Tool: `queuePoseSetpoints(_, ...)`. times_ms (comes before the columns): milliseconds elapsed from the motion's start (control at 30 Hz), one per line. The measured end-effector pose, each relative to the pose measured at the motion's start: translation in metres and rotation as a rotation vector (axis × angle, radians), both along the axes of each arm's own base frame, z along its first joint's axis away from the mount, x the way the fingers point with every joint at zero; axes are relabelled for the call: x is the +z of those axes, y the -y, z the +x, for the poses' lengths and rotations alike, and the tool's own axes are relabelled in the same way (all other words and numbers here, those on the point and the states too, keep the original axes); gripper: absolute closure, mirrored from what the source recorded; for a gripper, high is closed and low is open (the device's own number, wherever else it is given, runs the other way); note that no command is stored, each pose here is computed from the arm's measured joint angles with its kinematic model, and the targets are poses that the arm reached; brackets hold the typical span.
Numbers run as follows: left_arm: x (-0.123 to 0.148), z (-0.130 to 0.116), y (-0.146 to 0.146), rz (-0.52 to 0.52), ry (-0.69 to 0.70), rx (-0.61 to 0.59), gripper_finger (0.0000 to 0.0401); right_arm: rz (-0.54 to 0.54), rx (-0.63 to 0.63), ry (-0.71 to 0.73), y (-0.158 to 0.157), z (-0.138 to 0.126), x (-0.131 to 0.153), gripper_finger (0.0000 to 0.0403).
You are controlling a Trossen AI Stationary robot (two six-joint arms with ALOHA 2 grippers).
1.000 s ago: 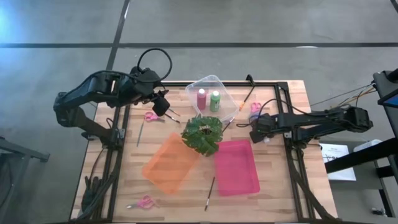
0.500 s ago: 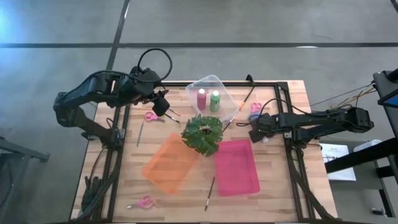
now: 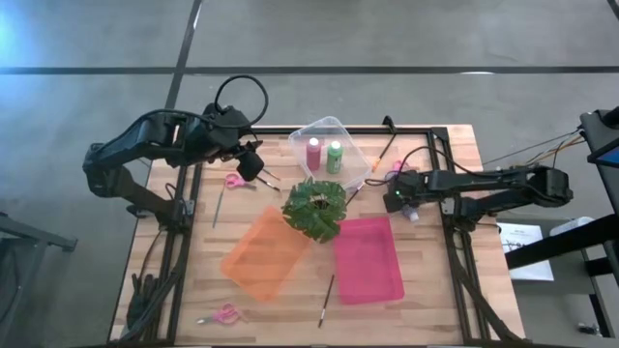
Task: Pick & Place Paint Supplies
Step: Put the blue acrylic craft paint bottle into the transparent bin
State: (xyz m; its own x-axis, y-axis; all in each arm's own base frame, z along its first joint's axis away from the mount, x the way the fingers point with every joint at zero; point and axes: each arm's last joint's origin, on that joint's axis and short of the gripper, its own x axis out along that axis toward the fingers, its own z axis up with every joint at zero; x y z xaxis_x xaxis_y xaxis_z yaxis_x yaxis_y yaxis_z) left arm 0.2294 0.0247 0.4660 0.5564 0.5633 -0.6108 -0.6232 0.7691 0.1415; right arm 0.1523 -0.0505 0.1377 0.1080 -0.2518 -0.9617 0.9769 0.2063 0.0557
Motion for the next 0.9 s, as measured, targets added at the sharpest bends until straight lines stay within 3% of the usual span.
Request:
queuePoseSetpoints(733,0.000,0.000,0.000,-0.011,0.001,-0.011,0.0220,-0.017,-0.101,0.005,0.034,-0.006,-0.003,0.0104)
queuePoseSetpoints(900,0.000,0.000,0.000,-0.011,0.000,-0.011,0.0220,0.001,-0.099,0.013,0.033,-0.006,-0.003,0.0138)
